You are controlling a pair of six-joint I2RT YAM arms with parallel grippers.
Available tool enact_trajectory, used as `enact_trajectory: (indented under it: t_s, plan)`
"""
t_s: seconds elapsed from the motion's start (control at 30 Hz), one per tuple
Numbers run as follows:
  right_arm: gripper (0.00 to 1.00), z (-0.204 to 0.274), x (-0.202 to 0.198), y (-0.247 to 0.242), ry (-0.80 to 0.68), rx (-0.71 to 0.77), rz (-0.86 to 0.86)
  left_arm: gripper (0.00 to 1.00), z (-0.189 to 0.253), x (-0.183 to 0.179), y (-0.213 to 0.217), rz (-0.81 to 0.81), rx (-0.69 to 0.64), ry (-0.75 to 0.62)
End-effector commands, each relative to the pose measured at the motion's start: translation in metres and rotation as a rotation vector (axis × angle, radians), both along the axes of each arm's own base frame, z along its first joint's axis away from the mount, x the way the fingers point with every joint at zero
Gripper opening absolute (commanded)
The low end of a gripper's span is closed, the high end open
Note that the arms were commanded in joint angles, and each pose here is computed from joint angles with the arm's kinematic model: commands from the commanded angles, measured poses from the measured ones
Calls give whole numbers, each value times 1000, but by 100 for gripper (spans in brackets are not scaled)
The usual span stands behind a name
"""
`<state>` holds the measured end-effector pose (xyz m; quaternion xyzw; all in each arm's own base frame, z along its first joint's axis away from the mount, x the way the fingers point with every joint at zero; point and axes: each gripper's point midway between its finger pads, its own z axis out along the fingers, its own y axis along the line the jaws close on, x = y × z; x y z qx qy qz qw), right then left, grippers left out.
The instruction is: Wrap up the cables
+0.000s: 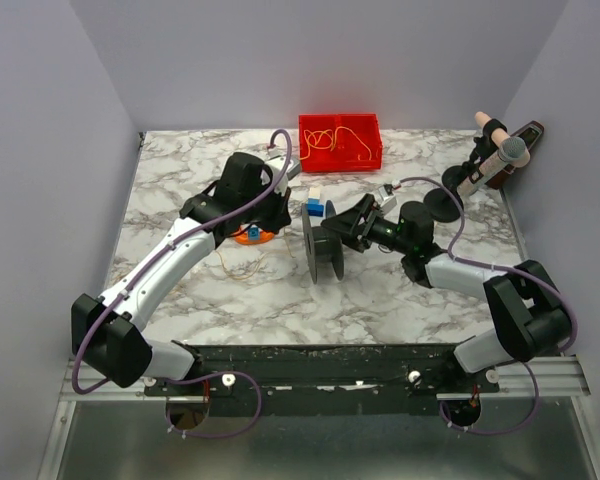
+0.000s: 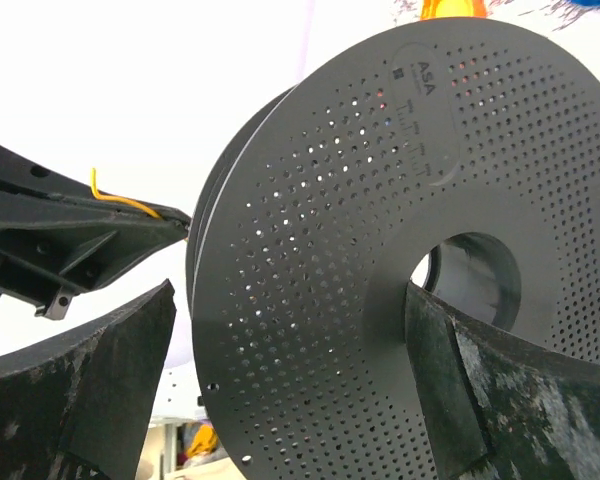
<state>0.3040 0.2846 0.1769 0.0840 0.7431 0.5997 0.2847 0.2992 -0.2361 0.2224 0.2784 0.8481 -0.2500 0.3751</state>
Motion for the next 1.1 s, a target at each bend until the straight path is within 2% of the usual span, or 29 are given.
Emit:
enact_trajectory:
  t_s: [0.0, 0.23, 0.57, 0.7, 1.07]
  plan:
    - [100, 6, 11, -8, -50, -106, -47, 0, 7, -4, -8, -32, -15, -5]
    - [100, 1, 14, -7, -34, -119, -48, 0, 4, -7, -13, -43, -7, -2]
    - [100, -3, 18, -17, -78, -298, -70, 0, 4, -6, -18, -57, -1, -6]
    - [100, 7, 19, -15, -129, -359, -59, 0, 4, -6, -21, -66, 4, -10]
    - [100, 43, 18, -18, -233, -392, -48, 0, 16, -8, -22, -78, 2, -22]
